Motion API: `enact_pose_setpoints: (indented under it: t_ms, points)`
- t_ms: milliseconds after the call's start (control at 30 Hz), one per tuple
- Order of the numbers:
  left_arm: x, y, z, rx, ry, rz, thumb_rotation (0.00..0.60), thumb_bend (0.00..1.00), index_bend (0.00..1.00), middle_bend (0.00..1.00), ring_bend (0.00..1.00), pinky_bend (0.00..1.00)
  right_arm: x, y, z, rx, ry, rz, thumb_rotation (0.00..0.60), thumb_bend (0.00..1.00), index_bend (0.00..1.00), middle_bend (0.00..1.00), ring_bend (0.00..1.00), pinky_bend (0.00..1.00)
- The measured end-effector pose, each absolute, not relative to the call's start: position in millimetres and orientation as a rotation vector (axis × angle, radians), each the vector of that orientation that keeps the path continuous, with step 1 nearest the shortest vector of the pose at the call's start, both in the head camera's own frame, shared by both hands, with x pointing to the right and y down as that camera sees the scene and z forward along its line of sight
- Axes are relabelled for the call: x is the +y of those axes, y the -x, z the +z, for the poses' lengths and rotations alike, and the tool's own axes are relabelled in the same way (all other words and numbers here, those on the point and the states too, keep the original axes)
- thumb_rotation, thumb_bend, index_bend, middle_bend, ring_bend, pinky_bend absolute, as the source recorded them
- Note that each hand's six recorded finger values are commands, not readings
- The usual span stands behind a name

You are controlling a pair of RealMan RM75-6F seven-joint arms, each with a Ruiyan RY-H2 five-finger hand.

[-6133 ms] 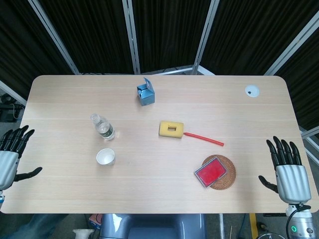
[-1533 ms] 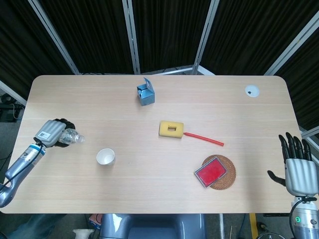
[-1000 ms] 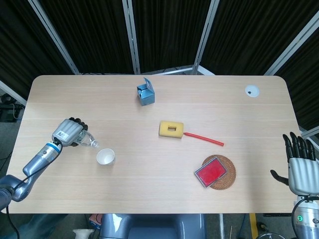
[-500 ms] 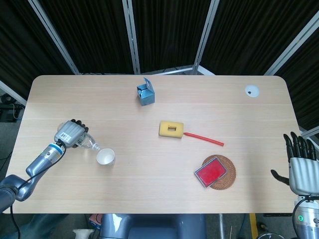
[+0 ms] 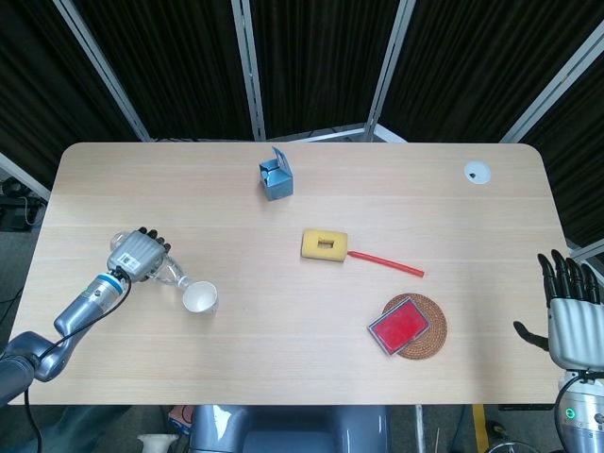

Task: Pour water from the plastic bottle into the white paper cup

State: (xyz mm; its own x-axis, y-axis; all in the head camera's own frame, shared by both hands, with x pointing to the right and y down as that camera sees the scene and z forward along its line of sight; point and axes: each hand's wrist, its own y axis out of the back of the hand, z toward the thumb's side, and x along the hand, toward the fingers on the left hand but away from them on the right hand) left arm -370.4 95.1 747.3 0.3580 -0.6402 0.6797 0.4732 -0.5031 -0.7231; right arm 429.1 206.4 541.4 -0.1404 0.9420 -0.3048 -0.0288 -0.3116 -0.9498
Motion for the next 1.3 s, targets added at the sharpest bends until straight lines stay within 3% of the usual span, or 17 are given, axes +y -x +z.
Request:
enact_pose_setpoints:
  t_ms: [1300]
  points:
    - [85.7, 369.9, 730.1, 0.123, 1.48, -1.292, 0.6, 0.54, 0.62, 0.42, 0.29, 0.35, 205.8, -429.2, 539.4, -1.11, 1.329, 1.561, 0.6, 0.0, 0.0, 0.0, 0.0, 0.0]
